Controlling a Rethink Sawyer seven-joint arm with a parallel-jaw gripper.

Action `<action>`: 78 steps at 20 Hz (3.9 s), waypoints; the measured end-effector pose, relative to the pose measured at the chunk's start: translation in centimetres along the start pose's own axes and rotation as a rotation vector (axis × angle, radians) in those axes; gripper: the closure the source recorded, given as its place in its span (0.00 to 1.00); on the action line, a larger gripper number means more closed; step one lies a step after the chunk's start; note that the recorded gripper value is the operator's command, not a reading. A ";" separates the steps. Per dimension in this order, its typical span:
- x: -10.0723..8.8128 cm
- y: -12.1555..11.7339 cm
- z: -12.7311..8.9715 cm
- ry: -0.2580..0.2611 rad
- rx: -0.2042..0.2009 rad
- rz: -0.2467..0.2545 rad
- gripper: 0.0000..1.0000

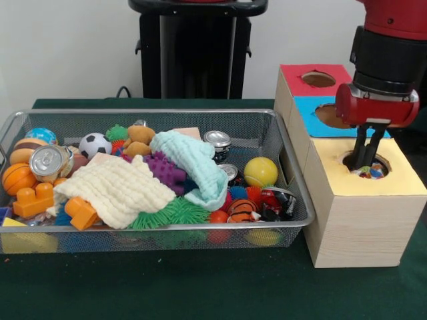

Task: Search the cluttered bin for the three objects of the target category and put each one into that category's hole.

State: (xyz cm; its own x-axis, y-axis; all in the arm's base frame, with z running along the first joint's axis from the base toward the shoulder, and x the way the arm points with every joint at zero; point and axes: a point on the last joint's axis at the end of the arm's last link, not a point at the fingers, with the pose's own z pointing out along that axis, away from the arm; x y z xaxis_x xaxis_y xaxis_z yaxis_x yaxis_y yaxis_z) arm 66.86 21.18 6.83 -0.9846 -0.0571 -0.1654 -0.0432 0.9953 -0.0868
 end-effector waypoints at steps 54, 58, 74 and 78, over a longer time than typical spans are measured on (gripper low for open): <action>-1.4 -1.5 -5.7 0.018 -0.032 0.045 1.00; -2.1 -1.6 -7.9 0.003 -0.042 0.049 1.00; -4.6 -9.2 -14.7 0.006 -0.062 0.159 1.00; -4.8 -12.2 -15.2 -0.006 -0.055 0.202 1.00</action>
State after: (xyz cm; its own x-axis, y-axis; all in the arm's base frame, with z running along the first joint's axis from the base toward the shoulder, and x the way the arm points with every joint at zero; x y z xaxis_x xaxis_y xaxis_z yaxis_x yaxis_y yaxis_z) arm 69.52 10.52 23.57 -0.9732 0.1433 -0.1799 0.1453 0.9894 0.0020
